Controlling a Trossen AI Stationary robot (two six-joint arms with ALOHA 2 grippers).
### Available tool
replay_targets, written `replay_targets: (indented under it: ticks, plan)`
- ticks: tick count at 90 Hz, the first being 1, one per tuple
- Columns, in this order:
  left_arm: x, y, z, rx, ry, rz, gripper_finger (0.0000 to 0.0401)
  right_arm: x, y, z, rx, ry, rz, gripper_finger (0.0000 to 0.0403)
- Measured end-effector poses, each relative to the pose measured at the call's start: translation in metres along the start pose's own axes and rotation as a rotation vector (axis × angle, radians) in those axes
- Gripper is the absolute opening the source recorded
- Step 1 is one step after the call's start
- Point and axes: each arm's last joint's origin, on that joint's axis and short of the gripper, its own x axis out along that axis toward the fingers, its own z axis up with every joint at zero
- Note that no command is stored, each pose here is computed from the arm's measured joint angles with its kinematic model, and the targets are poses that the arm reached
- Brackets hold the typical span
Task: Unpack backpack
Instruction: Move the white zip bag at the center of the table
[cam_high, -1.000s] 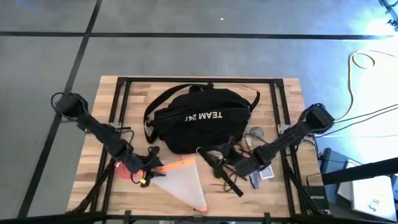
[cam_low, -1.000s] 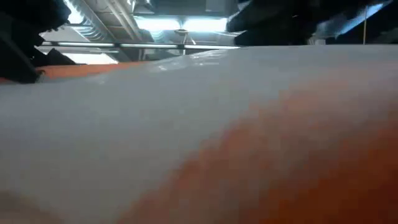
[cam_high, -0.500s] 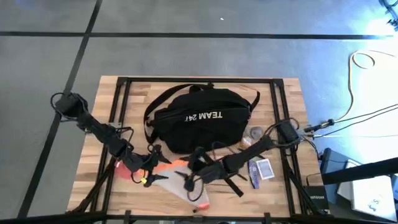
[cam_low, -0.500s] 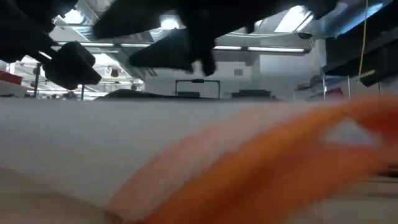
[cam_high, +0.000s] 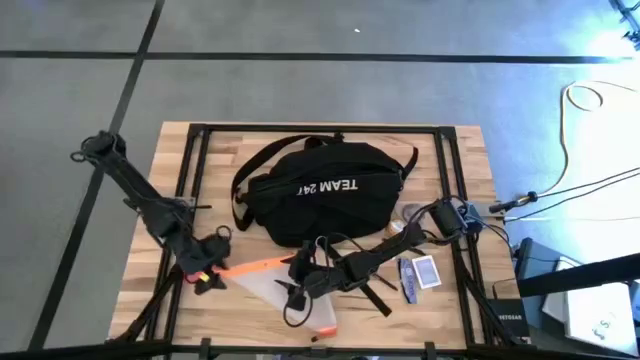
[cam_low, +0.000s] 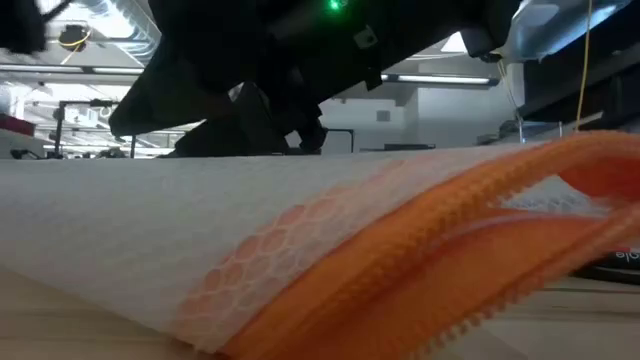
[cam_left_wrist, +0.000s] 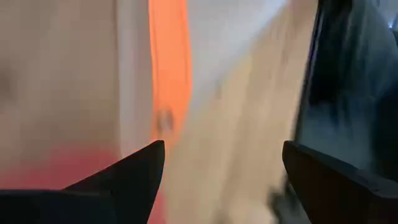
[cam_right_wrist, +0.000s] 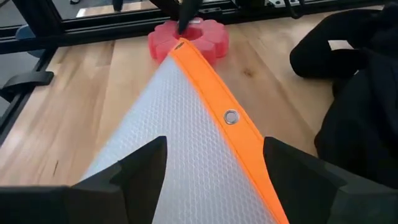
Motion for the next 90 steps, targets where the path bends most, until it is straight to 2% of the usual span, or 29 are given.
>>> replay_targets:
  ticks: [7, 23, 32, 40, 47, 57, 68, 90]
  plan:
    - [0.0, -0.003, -0.011, -0.023, 0.071, -0.005, 0.031, 0.0, 0.0, 0.0, 0.0, -0.001, 0.001, 0.0248]
    - [0.014, 0.002, -0.035, -0.012, 0.227, 0.147, 0.031, 0.0, 0.0, 0.0, 0.0, 0.004, 0.011, 0.0248]
    - [0.021, -0.003, -0.042, 0.105, 0.214, 0.206, 0.031, 0.0, 0.0, 0.0, 0.0, 0.005, 0.01, 0.0248]
    - [0.023, -0.006, -0.045, 0.198, 0.187, 0.312, 0.031, 0.001, -0.001, 0.0, 0.002, 0.006, 0.011, 0.0248]
    - [0.025, -0.009, -0.046, 0.254, 0.178, 0.404, 0.031, 0.001, -0.002, 0.0, 0.002, 0.006, 0.011, 0.0248]
    - [0.031, -0.014, -0.05, 0.319, 0.186, 0.477, 0.031, 0.001, -0.002, 0.0, 0.002, 0.006, 0.011, 0.0248]
    - [0.041, -0.014, -0.055, 0.356, 0.193, 0.516, 0.031, 0.001, -0.002, 0.0, 0.001, 0.007, 0.012, 0.0248]
    - [0.062, -0.008, -0.06, 0.361, 0.205, 0.596, 0.031, 0.001, -0.002, 0.0, 0.001, 0.008, 0.012, 0.0248]
